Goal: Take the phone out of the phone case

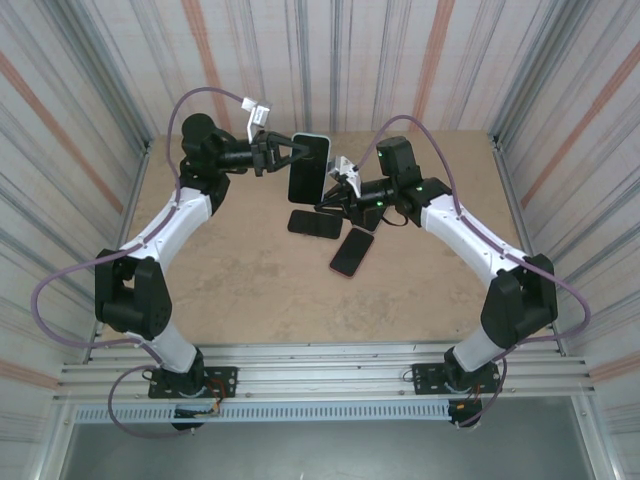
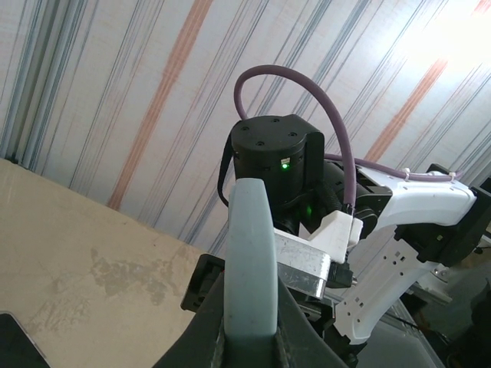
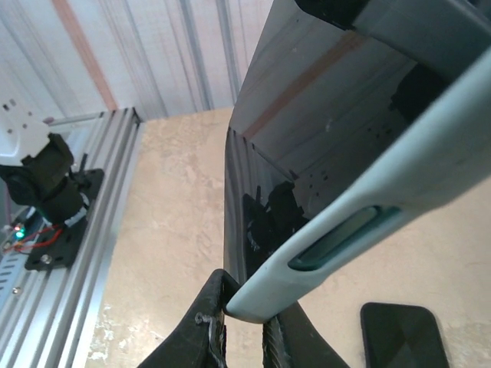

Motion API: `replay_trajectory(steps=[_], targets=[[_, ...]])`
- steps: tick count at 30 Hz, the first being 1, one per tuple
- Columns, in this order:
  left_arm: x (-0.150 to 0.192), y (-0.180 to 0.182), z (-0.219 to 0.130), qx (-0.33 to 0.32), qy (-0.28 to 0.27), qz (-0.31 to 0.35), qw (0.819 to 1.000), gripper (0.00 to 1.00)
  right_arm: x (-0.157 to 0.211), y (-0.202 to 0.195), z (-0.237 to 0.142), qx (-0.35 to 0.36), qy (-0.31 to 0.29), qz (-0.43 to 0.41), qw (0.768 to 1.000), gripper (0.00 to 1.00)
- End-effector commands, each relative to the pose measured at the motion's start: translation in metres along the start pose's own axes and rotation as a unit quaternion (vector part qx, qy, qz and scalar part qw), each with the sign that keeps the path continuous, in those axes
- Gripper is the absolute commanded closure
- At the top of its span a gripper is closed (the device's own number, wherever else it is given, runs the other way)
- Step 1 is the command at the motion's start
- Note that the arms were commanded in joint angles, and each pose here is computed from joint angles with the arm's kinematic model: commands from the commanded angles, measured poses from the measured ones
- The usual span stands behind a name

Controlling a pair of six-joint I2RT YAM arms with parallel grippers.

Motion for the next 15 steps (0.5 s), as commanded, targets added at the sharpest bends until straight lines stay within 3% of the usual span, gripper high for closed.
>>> replay_trajectory(steps=[1,8,15], targets=[[-0.004,-0.023,0.01,0.027,0.011,-0.046,0.999,1.0,-0.023,-0.007,-0.007,0.09,-0.029,-0.09,0.991,0.95],[-0.001,-0.023,0.011,0.03,0.013,-0.059,0.998,1.0,-0.036,-0.008,-0.009,0.129,-0.048,-0.116,0.984,0.96],[0.0,-0.021,0.011,0.026,0.011,-0.061,0.998,1.0,-0.041,-0.001,-0.01,0.093,-0.072,-0.09,0.989,0.88]])
Point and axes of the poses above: each hand's point on the last joint's axis, 136 mm out from that joint toward the fingers, its own z axis out along the fingers, its own y axis along the line the jaws close on, x = y × z, the point moved 5 cm from there along -z, back along the fingers, and after that the axes turned 12 degrees about z, right-handed, at the moved point
